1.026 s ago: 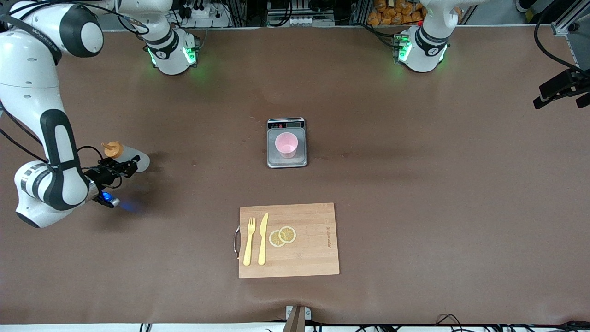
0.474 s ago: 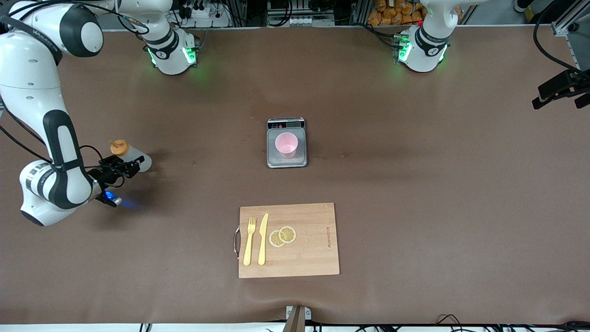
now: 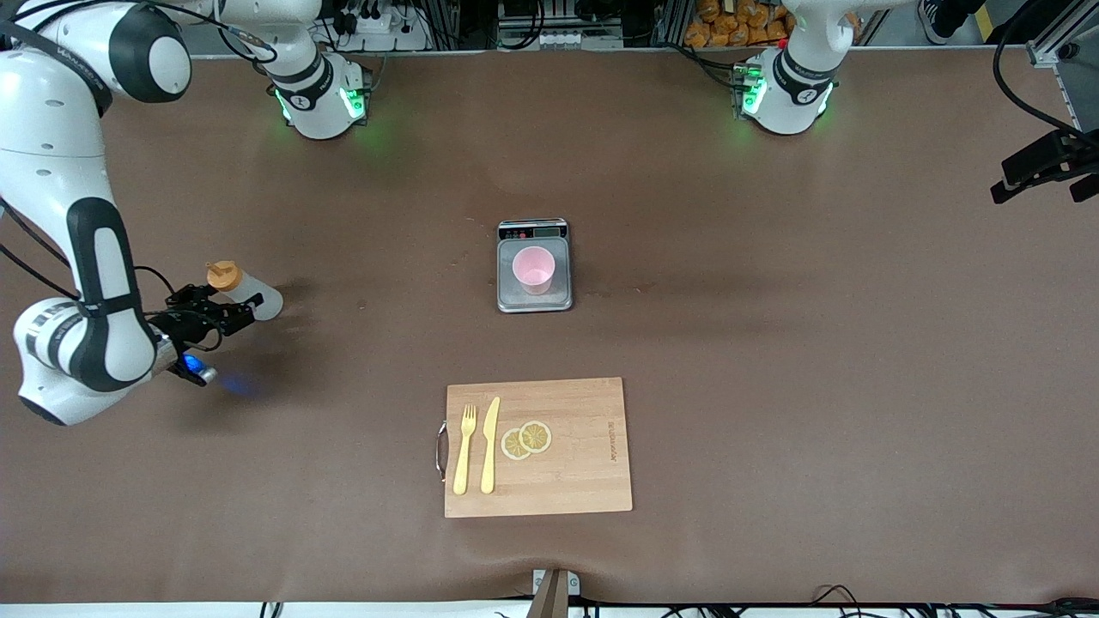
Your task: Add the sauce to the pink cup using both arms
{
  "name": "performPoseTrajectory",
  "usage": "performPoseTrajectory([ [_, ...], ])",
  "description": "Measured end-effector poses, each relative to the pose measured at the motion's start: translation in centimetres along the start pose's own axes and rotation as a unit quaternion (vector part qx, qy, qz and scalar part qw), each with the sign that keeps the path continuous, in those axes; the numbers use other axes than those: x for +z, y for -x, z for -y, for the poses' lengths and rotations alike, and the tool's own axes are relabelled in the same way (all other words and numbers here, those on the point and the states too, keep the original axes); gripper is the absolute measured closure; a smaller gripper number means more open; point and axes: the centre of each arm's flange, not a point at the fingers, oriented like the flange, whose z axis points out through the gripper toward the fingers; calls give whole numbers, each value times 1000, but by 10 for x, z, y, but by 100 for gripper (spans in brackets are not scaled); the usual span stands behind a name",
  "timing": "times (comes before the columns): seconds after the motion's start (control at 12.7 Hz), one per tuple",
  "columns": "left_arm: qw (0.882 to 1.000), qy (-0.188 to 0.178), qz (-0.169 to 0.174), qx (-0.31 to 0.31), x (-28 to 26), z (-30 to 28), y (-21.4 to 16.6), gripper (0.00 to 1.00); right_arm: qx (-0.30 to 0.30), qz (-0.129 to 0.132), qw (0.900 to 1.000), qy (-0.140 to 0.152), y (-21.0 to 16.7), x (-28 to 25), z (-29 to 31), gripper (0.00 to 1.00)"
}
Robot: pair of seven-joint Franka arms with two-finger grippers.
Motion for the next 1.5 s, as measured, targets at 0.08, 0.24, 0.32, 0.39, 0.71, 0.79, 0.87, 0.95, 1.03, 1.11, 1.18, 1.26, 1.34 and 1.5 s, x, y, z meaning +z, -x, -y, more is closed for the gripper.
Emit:
performPoseTrajectory([
  [0.08,1000,0,0,0,0,0,0,0,4,-4,1000,2,11,-14,4,0],
  [0.24,1000,0,-1,0,-1,0,0,0,11,-20,1000,3,27,-35,10,0],
  [0.32,1000,0,-1,0,-1,0,1,0,21,-25,999,5,34,-43,14,0],
  [0.39,1000,0,-2,0,-3,0,2,0,35,-33,999,8,42,-50,21,0],
  [0.71,1000,0,-3,0,-4,0,4,0,50,-118,991,30,115,-94,80,0],
  [0.79,1000,0,-2,0,-3,0,4,0,45,-149,987,33,139,-107,90,0],
  [0.87,1000,0,-2,0,-2,0,4,0,41,-174,983,37,160,-119,95,0],
  [0.95,1000,0,-1,0,-2,0,5,0,39,-194,979,42,178,-128,98,0],
  [1.03,1000,0,-1,0,-2,0,5,0,36,-212,975,47,194,-134,102,0],
  [1.11,1000,0,-1,0,-2,0,6,0,30,-230,971,51,208,-139,110,0],
  [1.18,1000,0,-1,0,-2,-1,8,0,23,-250,967,52,222,-143,118,0],
  [1.26,1000,0,-1,0,-2,-1,9,0,14,-274,960,50,237,-146,126,0],
  [1.34,1000,0,0,0,-2,-1,12,0,5,-302,952,46,252,-147,132,0],
  [1.5,1000,-1,1,1,-2,-2,16,0,-13,-346,937,38,290,-146,140,0],
])
